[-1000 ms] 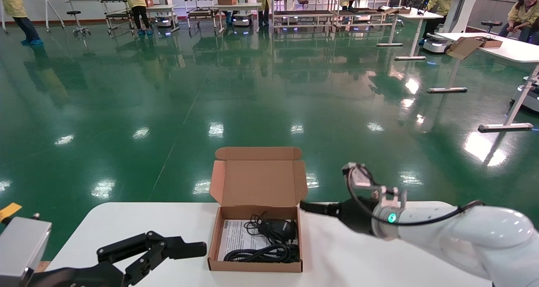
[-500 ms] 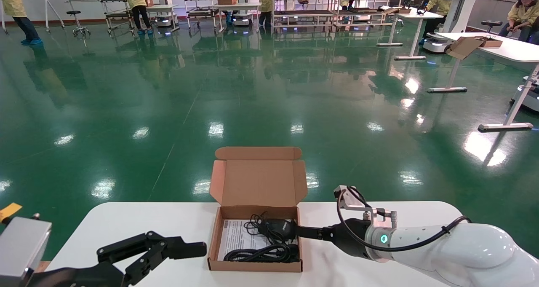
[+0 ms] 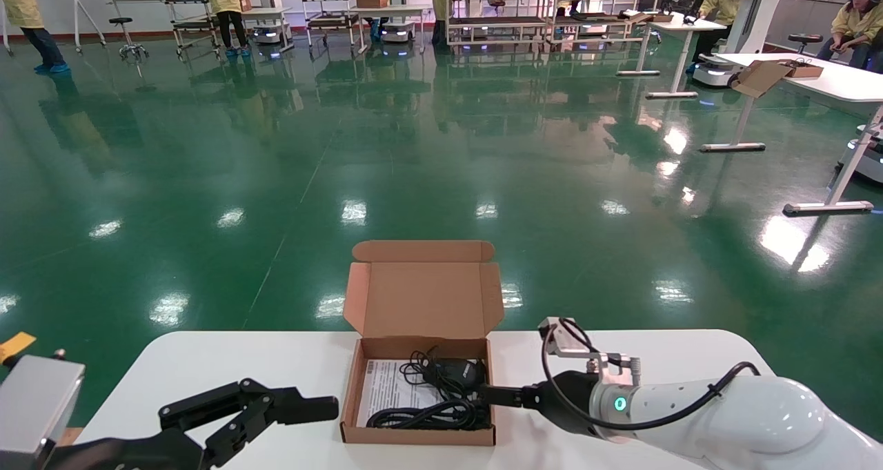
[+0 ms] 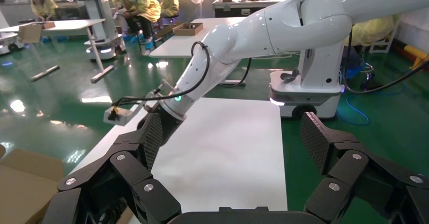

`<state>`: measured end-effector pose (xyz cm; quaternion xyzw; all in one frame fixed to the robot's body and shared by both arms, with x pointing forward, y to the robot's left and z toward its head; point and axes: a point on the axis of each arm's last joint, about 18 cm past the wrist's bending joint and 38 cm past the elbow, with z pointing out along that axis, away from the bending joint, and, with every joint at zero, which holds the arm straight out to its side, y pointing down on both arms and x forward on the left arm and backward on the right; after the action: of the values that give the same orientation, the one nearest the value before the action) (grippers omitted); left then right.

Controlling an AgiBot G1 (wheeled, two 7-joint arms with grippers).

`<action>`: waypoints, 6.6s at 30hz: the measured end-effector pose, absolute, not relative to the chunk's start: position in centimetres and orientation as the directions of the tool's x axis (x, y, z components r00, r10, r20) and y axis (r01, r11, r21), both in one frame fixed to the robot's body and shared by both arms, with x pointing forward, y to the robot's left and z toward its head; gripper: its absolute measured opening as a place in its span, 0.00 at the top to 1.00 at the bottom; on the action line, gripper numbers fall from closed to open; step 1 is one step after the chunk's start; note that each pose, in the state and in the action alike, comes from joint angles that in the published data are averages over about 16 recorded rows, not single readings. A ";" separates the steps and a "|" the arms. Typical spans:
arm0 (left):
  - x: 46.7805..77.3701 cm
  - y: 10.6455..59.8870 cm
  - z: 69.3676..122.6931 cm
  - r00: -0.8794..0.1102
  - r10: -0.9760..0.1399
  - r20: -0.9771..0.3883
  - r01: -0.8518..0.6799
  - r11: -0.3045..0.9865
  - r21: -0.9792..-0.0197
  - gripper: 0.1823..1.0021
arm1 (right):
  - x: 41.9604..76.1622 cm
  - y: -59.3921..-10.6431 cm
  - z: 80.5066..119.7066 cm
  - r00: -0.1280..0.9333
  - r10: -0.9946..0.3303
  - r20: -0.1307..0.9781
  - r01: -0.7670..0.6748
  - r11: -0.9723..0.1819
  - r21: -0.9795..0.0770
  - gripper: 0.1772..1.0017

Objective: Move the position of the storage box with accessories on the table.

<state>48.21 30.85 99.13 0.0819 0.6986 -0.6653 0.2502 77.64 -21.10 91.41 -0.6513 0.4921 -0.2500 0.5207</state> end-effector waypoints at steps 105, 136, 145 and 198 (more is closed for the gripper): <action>48.2 30.8 99.1 -0.861 -0.219 -0.459 0.447 0.101 -0.889 0.00 | 72.0 -40.7 106.4 0.200 -0.978 -0.066 -0.252 0.014 -0.968 0.97; 48.2 30.8 99.1 -0.861 -0.219 -0.459 0.447 0.101 -0.889 0.00 | 67.3 -55.1 95.6 -0.059 -0.997 -0.057 -0.336 0.073 -0.939 0.97; 48.2 30.8 99.1 -0.861 -0.219 -0.459 0.447 0.101 -0.889 0.00 | 67.6 -55.6 92.2 -0.090 -0.995 -0.053 -0.345 0.081 -0.935 0.97; 48.2 30.8 99.1 -0.861 -0.219 -0.459 0.447 0.101 -0.889 0.00 | 69.3 -54.2 95.3 -0.057 -0.996 -0.067 -0.193 0.077 -0.978 0.27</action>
<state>48.21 30.85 99.13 0.0819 0.6986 -0.6653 0.2502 69.28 -54.17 95.33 -0.5155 0.5766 -0.4426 0.4538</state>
